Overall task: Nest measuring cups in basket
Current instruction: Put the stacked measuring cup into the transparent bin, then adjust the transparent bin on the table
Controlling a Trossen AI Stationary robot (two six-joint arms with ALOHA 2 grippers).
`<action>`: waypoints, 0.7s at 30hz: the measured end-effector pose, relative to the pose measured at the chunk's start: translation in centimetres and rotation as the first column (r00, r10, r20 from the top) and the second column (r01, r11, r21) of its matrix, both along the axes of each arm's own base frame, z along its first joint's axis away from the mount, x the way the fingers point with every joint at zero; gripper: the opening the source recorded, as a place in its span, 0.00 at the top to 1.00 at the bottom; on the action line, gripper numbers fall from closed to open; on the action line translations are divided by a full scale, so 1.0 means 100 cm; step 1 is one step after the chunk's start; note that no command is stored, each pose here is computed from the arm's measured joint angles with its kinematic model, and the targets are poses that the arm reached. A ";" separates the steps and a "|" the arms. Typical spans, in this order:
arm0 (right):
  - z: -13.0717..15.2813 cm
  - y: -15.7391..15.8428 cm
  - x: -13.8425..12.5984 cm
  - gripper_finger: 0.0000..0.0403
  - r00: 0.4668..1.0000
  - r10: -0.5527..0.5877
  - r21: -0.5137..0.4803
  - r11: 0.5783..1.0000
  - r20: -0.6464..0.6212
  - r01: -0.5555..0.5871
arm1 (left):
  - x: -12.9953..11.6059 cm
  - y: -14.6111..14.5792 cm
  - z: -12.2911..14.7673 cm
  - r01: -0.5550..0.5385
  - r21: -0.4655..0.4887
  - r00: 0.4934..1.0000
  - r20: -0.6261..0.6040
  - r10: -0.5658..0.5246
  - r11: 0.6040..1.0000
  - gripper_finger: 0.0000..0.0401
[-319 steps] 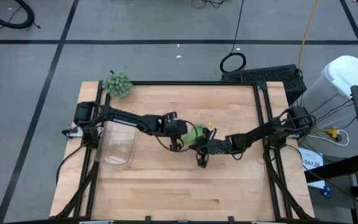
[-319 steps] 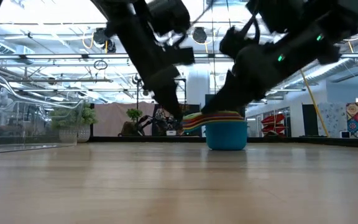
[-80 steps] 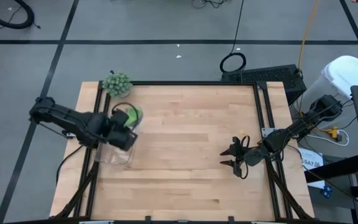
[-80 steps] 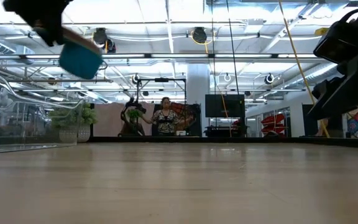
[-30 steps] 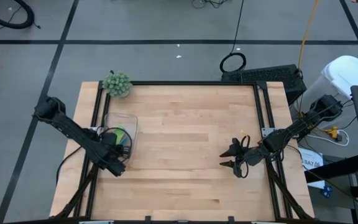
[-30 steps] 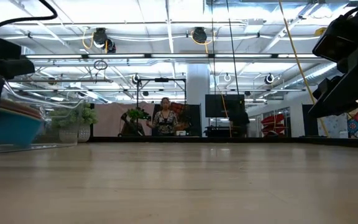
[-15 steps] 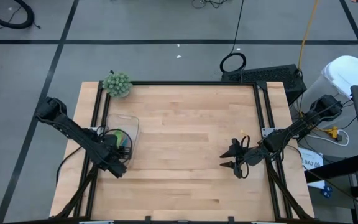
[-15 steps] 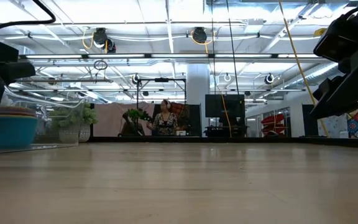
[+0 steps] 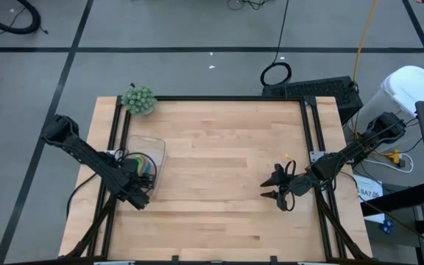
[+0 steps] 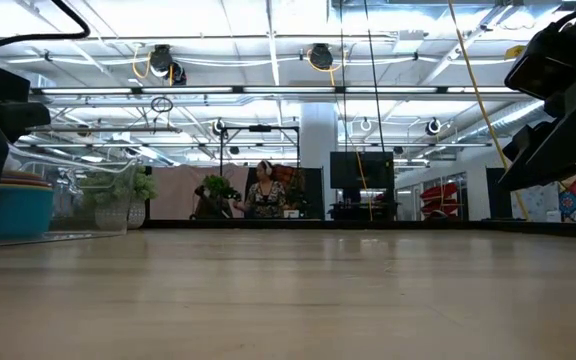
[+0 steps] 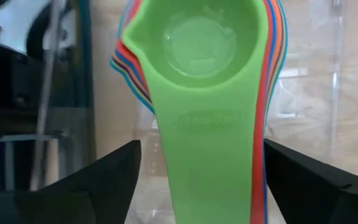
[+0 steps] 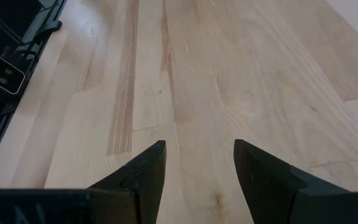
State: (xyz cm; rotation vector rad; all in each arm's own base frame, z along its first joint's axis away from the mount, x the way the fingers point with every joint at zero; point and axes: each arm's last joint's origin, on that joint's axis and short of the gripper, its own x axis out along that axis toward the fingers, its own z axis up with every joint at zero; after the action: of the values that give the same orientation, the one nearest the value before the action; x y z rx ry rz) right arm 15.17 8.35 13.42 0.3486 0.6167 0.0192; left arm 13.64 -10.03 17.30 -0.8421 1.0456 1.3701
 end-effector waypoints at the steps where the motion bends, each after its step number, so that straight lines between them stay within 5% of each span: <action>1: 0.000 0.000 0.000 0.55 1.000 0.000 0.000 1.000 0.000 0.000 | -0.001 0.000 0.001 0.001 0.003 1.000 -0.005 -0.001 1.000 0.21; 21: 0.000 0.000 0.000 0.55 1.000 0.001 -0.003 1.000 0.001 -0.001 | 0.008 0.009 0.056 0.069 0.098 0.998 0.004 -0.070 0.993 0.39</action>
State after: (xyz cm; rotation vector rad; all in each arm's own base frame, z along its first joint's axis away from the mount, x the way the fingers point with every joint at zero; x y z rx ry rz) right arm 15.17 8.34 13.42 0.3450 0.6164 0.0196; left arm 14.42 -9.09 22.94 -0.7314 0.9847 1.3472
